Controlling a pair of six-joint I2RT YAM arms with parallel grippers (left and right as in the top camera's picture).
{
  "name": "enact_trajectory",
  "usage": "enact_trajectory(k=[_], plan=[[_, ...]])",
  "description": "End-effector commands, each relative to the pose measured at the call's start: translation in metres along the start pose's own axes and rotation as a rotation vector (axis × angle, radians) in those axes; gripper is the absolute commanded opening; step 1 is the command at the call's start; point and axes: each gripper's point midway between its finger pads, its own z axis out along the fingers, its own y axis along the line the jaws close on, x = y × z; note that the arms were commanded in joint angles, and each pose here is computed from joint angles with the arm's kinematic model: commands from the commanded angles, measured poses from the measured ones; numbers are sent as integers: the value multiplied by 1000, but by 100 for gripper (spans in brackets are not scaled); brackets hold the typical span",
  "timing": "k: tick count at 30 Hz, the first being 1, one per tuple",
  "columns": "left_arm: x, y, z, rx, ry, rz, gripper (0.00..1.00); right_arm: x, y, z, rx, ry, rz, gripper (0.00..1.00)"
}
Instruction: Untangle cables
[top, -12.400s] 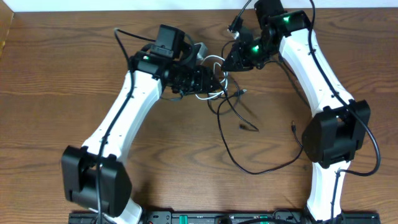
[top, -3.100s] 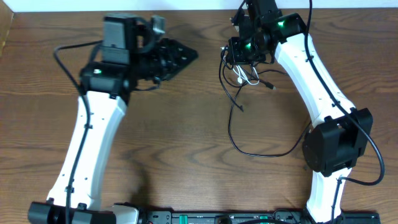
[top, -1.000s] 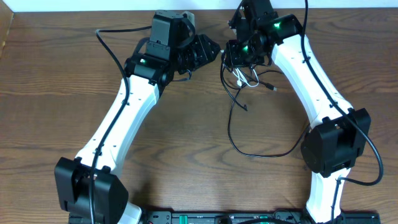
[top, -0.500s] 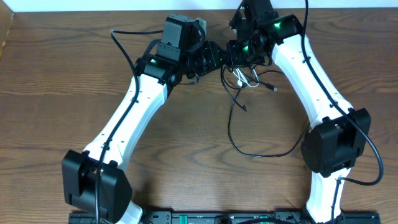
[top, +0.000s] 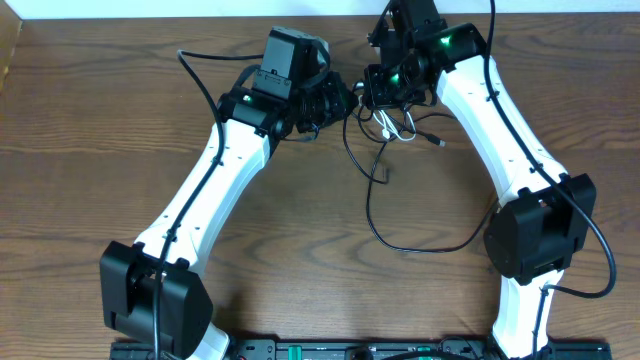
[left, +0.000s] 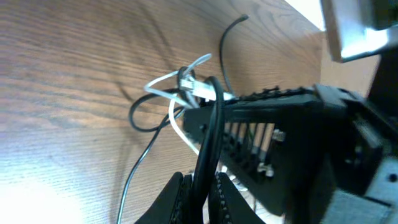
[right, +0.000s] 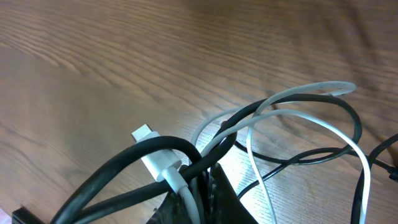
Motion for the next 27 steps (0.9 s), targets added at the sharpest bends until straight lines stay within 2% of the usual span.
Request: enact_trajectory(k=[1, 10, 19, 27], plan=[[-3, 11, 2, -59, -16, -1, 14, 3, 3, 5, -1, 13, -11, 1], [5, 42, -2, -207, -8, -10, 13, 3, 26, 1, -163, 27, -55, 1], [5, 47, -3, -233, -12, 6, 13, -6, 70, -57, -718, -25, -194, 1], [4, 50, -4, -250, -17, 6, 13, -14, 61, -90, -883, -74, -188, 1]])
